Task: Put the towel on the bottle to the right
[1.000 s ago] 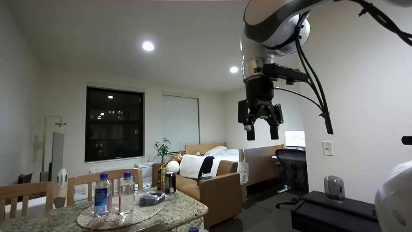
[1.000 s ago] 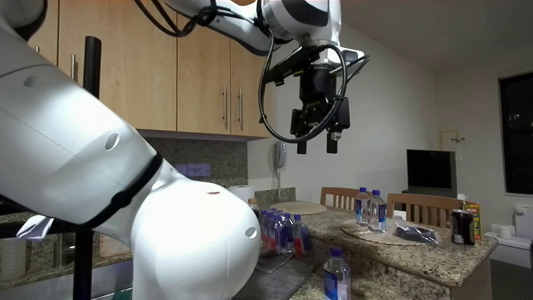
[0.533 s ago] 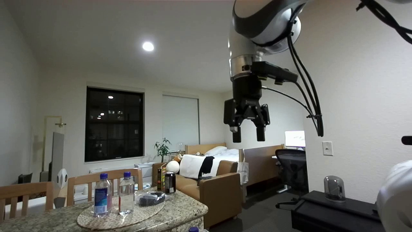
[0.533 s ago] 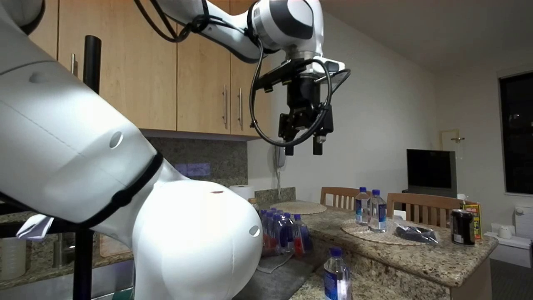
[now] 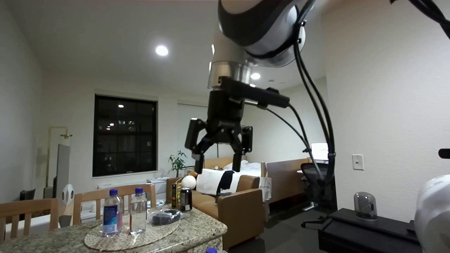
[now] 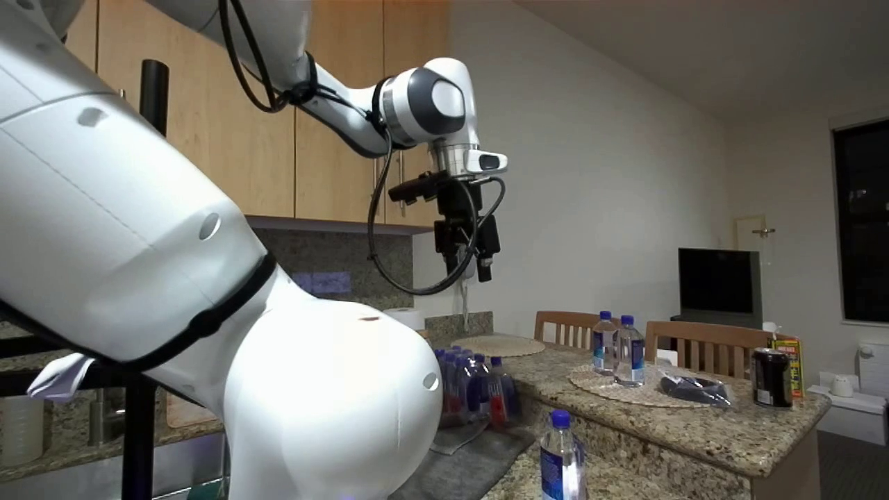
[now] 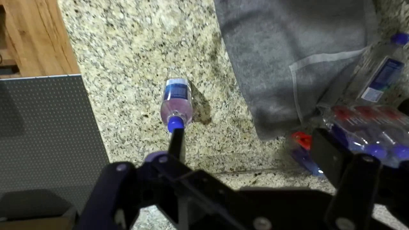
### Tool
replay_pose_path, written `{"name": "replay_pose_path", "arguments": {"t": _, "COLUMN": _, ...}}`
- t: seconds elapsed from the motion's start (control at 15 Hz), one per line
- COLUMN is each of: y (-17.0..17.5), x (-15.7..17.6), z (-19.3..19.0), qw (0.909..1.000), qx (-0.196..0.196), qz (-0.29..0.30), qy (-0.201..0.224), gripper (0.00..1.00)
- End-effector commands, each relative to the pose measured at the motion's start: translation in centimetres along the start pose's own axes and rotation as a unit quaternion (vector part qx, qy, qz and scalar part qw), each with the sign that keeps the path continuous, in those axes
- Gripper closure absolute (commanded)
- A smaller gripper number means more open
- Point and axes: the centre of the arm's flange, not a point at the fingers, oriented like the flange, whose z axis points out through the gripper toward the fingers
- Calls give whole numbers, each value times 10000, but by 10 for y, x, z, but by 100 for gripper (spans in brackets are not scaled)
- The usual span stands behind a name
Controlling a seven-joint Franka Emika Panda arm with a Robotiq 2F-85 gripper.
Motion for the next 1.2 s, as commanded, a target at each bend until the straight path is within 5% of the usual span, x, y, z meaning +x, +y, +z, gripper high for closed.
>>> {"name": "replay_pose_path", "arguments": {"t": 0.0, "y": -33, "x": 3, "z": 54, "qw": 9980, "qx": -187, "qz": 359, "qy": 481, "gripper": 0}}
{"name": "replay_pose_path", "arguments": {"t": 0.67, "y": -39, "x": 0, "z": 78, "qw": 9994, "qx": -174, "qz": -21, "qy": 290, "gripper": 0}}
{"name": "replay_pose_path", "arguments": {"t": 1.13, "y": -62, "x": 37, "z": 164, "qw": 9950, "qx": 163, "qz": -909, "qy": -385, "gripper": 0}}
